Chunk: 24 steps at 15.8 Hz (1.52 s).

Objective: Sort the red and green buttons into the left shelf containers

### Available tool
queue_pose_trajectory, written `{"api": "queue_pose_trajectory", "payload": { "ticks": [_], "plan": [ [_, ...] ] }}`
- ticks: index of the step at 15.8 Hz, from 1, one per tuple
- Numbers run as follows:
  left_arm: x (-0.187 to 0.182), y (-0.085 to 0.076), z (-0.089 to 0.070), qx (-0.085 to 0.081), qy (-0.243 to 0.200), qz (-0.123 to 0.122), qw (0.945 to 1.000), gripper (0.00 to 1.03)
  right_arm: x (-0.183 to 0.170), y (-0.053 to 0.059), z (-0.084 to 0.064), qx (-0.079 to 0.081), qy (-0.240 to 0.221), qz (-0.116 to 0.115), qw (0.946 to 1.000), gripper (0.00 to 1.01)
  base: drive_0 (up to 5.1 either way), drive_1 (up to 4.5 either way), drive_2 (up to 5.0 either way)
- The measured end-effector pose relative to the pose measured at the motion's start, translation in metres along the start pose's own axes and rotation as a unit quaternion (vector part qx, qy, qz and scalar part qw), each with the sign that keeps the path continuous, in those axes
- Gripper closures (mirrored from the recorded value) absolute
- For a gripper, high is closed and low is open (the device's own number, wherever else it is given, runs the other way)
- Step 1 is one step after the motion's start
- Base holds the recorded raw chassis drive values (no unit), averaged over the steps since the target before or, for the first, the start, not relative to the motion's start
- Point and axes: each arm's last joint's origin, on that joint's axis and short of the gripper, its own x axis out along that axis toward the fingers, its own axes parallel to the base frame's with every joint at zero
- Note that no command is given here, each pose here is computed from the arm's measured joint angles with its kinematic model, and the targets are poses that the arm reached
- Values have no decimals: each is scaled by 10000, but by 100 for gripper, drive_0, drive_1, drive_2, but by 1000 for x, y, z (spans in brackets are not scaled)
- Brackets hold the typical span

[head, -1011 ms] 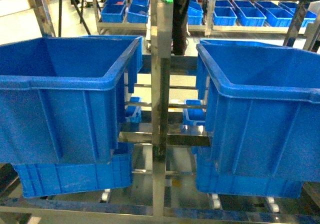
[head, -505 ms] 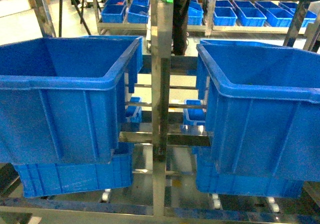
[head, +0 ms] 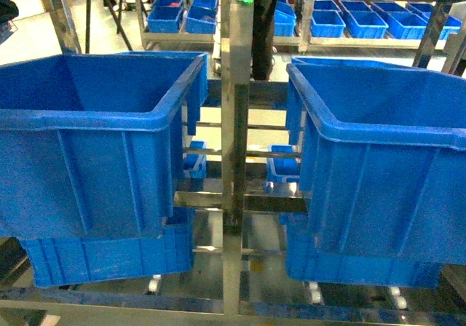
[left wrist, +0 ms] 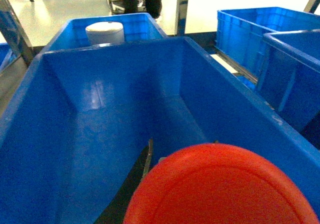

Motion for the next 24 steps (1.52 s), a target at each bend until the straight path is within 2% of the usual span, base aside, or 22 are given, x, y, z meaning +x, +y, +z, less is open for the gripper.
{"api": "queue_pose_trajectory", "payload": {
  "ticks": [2, 4, 7, 8, 9, 11, 13, 15, 16, 17, 18, 20, 21, 22, 23, 24],
  "plan": [
    [19, 20, 1, 141, -28, 189, 9997, 76, 0, 0, 0, 0, 0, -2, 10000, 3, 0, 0, 0],
    [34, 32, 4, 284, -17, 402, 9988, 76, 0, 0, 0, 0, 0, 0, 10000, 3, 0, 0, 0],
    [56, 33, 9, 565, -117, 425, 9974, 76, 0, 0, 0, 0, 0, 0, 10000, 3, 0, 0, 0],
    [64, 28, 4, 656, -48, 335, 9973, 76, 0, 0, 0, 0, 0, 0, 10000, 3, 0, 0, 0],
    [66, 26, 1, 680, -16, 277, 9973, 76, 0, 0, 0, 0, 0, 0, 10000, 3, 0, 0, 0],
    [69, 24, -3, 749, -23, 223, 9969, 65, 0, 0, 0, 1, -2, 0, 10000, 3, 0, 0, 0],
    [68, 22, -19, 699, 244, 188, 9971, 41, 0, 0, 0, 0, 0, 0, 10000, 3, 0, 0, 0],
    [53, 20, -23, 697, 168, 174, 9973, 15, 0, 0, 0, 0, 0, 0, 10000, 3, 0, 0, 0],
    [37, 15, -19, 640, 64, 172, 9978, 4, 0, 0, 0, 0, 0, 0, 10000, 3, 0, 0, 0],
    [14, 6, -7, 516, -74, 168, 9985, 5, 0, 0, 0, 2, 0, 0, 10000, 3, 0, 0, 0],
    [-14, -6, 9, 269, -153, 130, 9994, 5, 0, 0, 0, 2, 0, 0, 10000, 3, 0, 0, 0],
    [-86, -35, 42, -454, -428, 5, 9981, 5, 0, 0, 0, 2, 0, 0, 10000, 3, 0, 0, 0],
    [-112, -45, 54, -587, -748, -66, 9954, 5, 0, 0, 0, 2, 0, 0, 10000, 3, 0, 0, 0],
    [-121, -47, 62, -607, -967, -73, 9934, 5, 0, 0, 0, 2, 0, 0, 10000, 3, 0, 0, 0],
    [-120, -47, 63, -671, -961, -79, 9931, 5, 0, 0, 0, 2, 0, 0, 10000, 3, 0, 0, 0],
    [-113, -48, 52, -509, -1269, 436, 9896, 14, 0, -3, -1, 232, -66, 413, 9989, 10, 0, 0, 0]
  ]
}}
